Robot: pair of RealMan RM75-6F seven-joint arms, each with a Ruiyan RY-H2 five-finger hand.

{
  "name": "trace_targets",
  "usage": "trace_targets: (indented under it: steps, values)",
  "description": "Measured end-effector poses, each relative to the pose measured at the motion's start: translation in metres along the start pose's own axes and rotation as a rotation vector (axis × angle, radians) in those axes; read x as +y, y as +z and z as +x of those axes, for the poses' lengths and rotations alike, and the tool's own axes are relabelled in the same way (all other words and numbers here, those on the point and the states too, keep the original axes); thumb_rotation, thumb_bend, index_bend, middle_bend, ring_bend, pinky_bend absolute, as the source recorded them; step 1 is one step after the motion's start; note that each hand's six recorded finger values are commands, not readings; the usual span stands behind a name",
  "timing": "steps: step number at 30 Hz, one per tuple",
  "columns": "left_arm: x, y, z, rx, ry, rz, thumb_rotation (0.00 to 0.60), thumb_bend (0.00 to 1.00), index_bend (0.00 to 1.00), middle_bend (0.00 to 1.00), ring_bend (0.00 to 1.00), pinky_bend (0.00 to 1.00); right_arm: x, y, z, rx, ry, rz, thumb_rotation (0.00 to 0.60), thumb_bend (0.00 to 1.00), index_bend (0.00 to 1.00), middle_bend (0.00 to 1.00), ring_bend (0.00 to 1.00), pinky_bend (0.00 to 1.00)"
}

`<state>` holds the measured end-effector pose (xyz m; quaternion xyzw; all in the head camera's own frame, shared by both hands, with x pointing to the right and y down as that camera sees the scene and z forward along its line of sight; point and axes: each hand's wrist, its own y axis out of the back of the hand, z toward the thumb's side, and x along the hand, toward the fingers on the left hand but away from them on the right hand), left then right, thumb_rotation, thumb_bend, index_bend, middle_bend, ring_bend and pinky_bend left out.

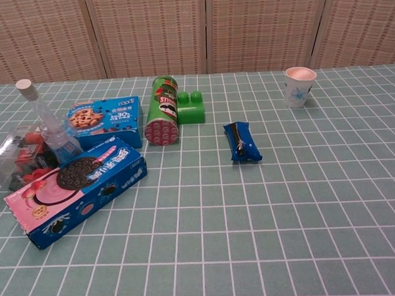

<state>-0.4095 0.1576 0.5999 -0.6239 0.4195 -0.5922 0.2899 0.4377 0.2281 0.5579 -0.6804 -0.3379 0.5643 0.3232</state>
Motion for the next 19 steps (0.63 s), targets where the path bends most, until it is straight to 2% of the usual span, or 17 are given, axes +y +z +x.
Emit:
trace_targets:
  steps: [2, 5, 11, 14, 19]
  values:
    - [0.002, -0.010, -0.009, 0.023, 0.017, 0.041, 0.600, 0.05, 0.32, 0.70, 0.66, 0.90, -0.001, 0.000, -0.001, -0.004, 0.001, 0.007, 0.600, 0.37, 0.52, 0.46, 0.37, 0.36]
    - [0.001, -0.029, -0.027, 0.059, 0.028, 0.100, 0.600, 0.05, 0.32, 0.63, 0.60, 0.82, -0.003, 0.001, -0.002, -0.009, 0.003, 0.021, 0.600, 0.37, 0.52, 0.46, 0.37, 0.36]
    - [-0.003, -0.051, -0.052, 0.066, 0.042, 0.219, 0.600, 0.05, 0.31, 0.57, 0.52, 0.73, -0.008, 0.002, -0.004, -0.023, 0.009, 0.044, 0.600, 0.37, 0.52, 0.46, 0.37, 0.36]
    - [-0.008, -0.060, -0.067, 0.071, 0.032, 0.301, 0.600, 0.05, 0.31, 0.57, 0.51, 0.72, -0.008, 0.001, -0.005, -0.030, 0.006, 0.048, 0.600, 0.37, 0.52, 0.46, 0.37, 0.36]
    - [-0.013, -0.068, -0.077, 0.078, 0.028, 0.301, 0.600, 0.05, 0.31, 0.57, 0.51, 0.72, -0.005, 0.000, -0.006, -0.040, -0.005, 0.049, 0.600, 0.37, 0.52, 0.46, 0.37, 0.36]
